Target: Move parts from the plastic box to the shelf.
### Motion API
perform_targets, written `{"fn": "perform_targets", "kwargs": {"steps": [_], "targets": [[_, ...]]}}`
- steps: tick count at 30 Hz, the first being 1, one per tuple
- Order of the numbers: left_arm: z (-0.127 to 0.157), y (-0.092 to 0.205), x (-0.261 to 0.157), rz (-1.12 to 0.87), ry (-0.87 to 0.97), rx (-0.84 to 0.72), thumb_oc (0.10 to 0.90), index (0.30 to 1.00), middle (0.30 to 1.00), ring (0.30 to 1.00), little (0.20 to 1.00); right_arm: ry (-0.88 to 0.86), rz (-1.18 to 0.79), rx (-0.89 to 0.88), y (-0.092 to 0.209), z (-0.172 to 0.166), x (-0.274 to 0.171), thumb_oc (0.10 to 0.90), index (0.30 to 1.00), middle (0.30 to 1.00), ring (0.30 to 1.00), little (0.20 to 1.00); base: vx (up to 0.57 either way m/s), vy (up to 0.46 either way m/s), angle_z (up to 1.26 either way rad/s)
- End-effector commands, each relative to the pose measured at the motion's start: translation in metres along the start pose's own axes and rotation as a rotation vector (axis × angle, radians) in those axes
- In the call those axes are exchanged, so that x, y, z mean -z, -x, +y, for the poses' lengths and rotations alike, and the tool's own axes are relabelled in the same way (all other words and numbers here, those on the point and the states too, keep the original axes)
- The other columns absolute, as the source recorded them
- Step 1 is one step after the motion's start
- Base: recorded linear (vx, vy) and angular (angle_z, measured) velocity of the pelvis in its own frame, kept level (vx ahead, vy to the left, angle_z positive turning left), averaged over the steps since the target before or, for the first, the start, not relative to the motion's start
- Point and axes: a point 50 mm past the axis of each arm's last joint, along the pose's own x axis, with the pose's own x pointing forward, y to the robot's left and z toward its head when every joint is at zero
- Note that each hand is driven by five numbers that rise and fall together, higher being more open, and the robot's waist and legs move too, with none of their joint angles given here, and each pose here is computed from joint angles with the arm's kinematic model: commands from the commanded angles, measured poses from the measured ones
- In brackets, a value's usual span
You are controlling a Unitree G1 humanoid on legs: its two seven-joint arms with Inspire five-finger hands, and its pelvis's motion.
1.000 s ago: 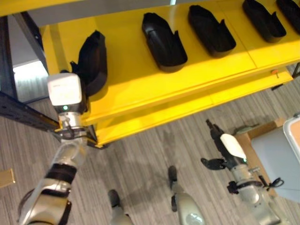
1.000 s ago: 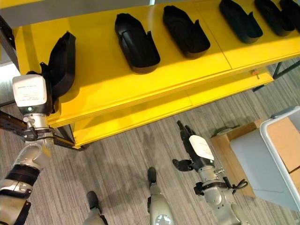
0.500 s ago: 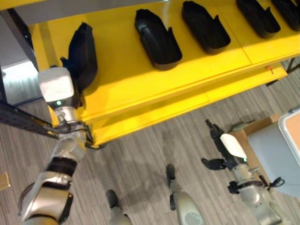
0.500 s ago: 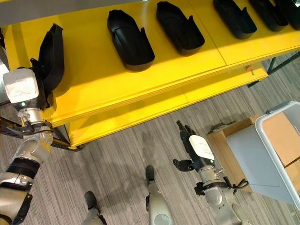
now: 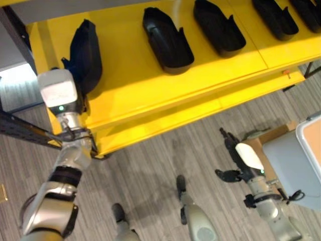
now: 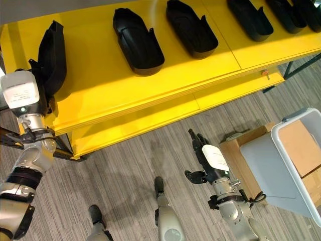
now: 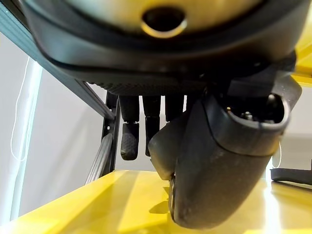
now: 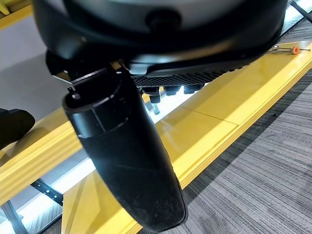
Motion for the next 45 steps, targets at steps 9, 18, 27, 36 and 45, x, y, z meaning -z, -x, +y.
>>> {"fn": "perform_targets", "kwargs": {"steps": [9, 18, 27, 36, 45], "targets": [[0.023, -0.028, 0.027, 0.060, -0.093, -0.058, 0.900, 1.000, 1.000, 1.000, 1.000, 0.004, -0.181, 0.195, -0.018, -0.039, -0.028, 0.900, 1.000, 1.000, 1.000, 1.000, 0.00, 0.000, 0.00], [0.028, -0.030, 0.020, 0.009, -0.101, -0.079, 0.900, 1.000, 1.000, 1.000, 1.000, 0.010, -0.174, 0.196, -0.017, -0.039, -0.027, 0.900, 1.000, 1.000, 1.000, 1.000, 0.00, 0.000, 0.00], [0.053, -0.041, 0.010, -0.082, -0.127, -0.187, 0.900, 1.000, 1.000, 1.000, 1.000, 0.019, -0.162, 0.194, -0.016, -0.041, -0.024, 0.900, 1.000, 1.000, 1.000, 1.000, 0.00, 0.000, 0.00], [0.089, -0.052, 0.004, -0.169, -0.169, -0.321, 0.900, 1.000, 1.000, 1.000, 1.000, 0.030, -0.151, 0.185, -0.016, -0.042, -0.021, 0.900, 1.000, 1.000, 1.000, 1.000, 0.00, 0.000, 0.00], [0.113, -0.049, -0.001, -0.256, -0.194, -0.407, 0.900, 1.000, 1.000, 1.000, 1.000, 0.027, -0.132, 0.185, -0.016, -0.043, -0.019, 0.900, 1.000, 1.000, 1.000, 1.000, 0.00, 0.000, 0.00]]}}
